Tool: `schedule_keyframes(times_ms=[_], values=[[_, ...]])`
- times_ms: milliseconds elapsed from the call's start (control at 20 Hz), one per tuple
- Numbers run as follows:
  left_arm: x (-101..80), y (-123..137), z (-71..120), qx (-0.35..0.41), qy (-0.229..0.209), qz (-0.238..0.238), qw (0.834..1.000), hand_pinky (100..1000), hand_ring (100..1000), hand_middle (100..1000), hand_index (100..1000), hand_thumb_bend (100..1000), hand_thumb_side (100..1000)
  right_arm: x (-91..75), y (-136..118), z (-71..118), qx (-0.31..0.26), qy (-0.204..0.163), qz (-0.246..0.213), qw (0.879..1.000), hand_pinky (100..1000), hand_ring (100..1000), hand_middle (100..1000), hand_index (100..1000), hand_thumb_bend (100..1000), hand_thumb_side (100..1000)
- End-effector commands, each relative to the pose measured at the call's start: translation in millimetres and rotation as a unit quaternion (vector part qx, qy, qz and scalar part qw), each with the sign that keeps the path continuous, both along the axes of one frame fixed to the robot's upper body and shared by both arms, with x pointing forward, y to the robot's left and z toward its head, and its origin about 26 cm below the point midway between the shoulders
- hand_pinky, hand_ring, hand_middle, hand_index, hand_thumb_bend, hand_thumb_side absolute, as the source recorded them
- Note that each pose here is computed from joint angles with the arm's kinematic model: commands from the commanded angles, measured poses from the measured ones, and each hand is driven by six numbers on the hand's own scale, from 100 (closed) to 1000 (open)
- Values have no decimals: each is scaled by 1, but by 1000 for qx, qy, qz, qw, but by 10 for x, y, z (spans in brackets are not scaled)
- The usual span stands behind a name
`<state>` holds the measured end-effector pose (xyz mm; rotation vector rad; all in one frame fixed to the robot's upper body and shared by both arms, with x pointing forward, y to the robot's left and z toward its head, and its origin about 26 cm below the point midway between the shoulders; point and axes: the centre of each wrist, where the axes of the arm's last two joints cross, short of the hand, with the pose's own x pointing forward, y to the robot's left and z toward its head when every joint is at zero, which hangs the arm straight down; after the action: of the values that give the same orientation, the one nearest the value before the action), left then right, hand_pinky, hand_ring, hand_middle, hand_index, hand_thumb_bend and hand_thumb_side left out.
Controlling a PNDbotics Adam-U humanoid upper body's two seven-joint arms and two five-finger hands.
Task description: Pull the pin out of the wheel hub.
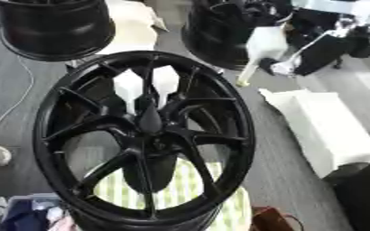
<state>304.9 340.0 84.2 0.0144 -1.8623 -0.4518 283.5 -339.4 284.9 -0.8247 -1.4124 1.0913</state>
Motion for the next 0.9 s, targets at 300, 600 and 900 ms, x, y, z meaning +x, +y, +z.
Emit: schedule_keyframes(times_ms=[300, 600, 900], values=[[-30, 87, 111, 6, -17, 21, 1000, 607, 700, 644, 876, 100, 722, -390, -607, -1045, 63, -108, -348, 929, 100, 435, 806, 762, 362, 100], [-28, 81, 95, 5, -17, 20, 1000, 607, 701, 644, 877, 100, 721, -586, -889, -2232, 142, -67, -557, 816, 176, 511, 973, 866, 444, 257], [-26, 78, 77, 1, -18, 21, 1000, 607, 701, 645, 875, 100, 722, -662, -699, -2697, 185, -194, -646, 715, 127, 454, 913, 798, 398, 222]])
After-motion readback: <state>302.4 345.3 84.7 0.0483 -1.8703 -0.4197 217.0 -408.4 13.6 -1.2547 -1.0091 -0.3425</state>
